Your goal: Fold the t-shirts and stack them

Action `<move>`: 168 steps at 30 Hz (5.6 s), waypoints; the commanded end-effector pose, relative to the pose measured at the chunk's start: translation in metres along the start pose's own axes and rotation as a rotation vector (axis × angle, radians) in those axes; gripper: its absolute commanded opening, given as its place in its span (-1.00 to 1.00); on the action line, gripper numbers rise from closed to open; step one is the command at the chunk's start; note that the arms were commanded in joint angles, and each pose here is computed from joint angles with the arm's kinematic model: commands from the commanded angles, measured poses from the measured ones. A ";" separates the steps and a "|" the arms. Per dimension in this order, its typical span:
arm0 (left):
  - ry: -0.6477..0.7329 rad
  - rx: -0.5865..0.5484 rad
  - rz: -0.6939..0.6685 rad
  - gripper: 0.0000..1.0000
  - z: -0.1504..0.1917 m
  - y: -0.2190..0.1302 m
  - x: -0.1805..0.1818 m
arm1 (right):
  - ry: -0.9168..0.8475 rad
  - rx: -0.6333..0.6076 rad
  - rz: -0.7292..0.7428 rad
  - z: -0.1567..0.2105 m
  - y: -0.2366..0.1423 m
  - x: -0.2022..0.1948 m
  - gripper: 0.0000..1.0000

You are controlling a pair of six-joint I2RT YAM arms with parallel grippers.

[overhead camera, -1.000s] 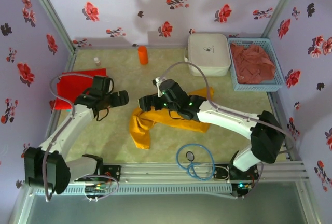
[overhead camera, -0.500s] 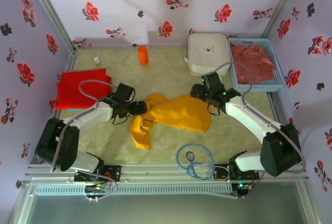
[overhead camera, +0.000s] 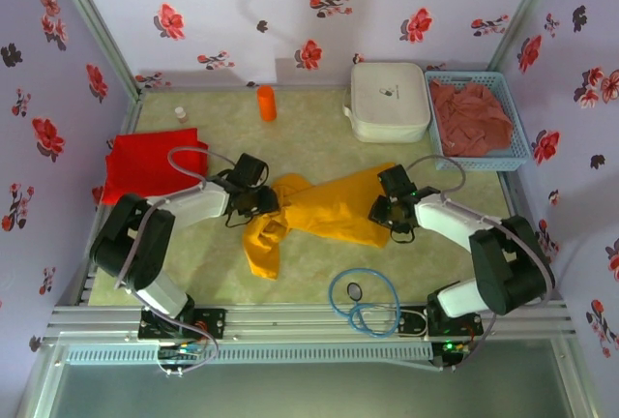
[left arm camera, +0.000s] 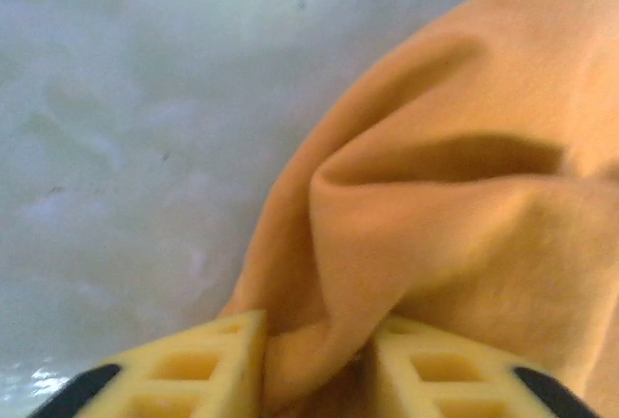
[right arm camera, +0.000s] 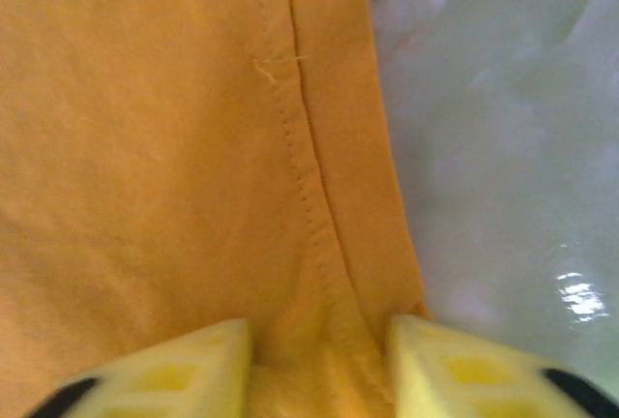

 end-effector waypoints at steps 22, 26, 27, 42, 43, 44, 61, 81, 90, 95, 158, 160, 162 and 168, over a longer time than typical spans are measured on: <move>0.401 -0.157 -0.020 -0.83 -0.151 -0.008 -0.142 | -0.376 -0.152 -0.490 0.068 -0.074 0.191 -1.00; 0.397 -0.138 -0.006 -0.26 -0.154 -0.026 -0.135 | -0.489 -0.117 -0.596 0.087 -0.074 0.253 -0.86; 0.387 -0.128 0.004 -0.03 -0.152 -0.032 -0.130 | -0.490 -0.131 -0.601 0.089 -0.073 0.260 -0.73; 0.083 -0.033 0.017 0.47 -0.050 -0.084 -0.006 | -0.636 -0.386 -0.473 0.014 -0.101 0.253 0.93; 0.056 -0.028 0.008 0.48 -0.043 -0.084 0.003 | -0.627 -0.392 -0.459 0.007 -0.100 0.248 0.93; 0.023 -0.026 0.004 0.48 -0.035 -0.084 0.011 | -0.616 -0.397 -0.436 -0.002 -0.099 0.241 0.93; -0.305 0.024 0.085 0.46 0.039 -0.079 0.069 | -0.329 -0.270 -0.345 -0.114 -0.029 0.173 0.67; -0.428 0.085 0.078 0.39 0.099 -0.047 0.093 | -0.183 -0.158 -0.326 -0.132 0.057 0.168 0.23; -0.425 0.048 0.077 0.08 0.088 -0.031 0.088 | -0.179 -0.167 -0.295 -0.127 0.055 0.158 -0.37; -0.410 0.031 0.082 -0.37 0.078 -0.027 0.079 | -0.193 -0.188 -0.267 -0.126 0.041 0.152 -0.90; -0.001 -0.166 -0.162 -0.59 -0.170 -0.095 0.022 | -0.189 -0.164 0.011 -0.030 -0.084 0.013 -0.60; -0.006 -0.138 -0.151 -0.43 -0.169 -0.091 0.020 | -0.207 -0.153 -0.012 -0.031 -0.085 0.018 0.01; -0.022 -0.111 -0.128 -0.34 -0.158 -0.088 0.022 | -0.215 -0.148 -0.006 -0.031 -0.084 0.018 0.36; -0.083 0.005 -0.112 0.03 -0.086 -0.084 0.050 | -0.178 -0.113 0.001 -0.016 -0.075 0.006 0.70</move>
Point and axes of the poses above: each hand's point on the last joint's axis, 136 mm out from that joint toward the fingers, its own y axis out along the fingers, its own x axis along the line the jaws close on, z = x × y, the point moved 4 cm from there along -y, back along the fingers, and after that the axes turned 12 degrees about -y, right-handed, at the moved point
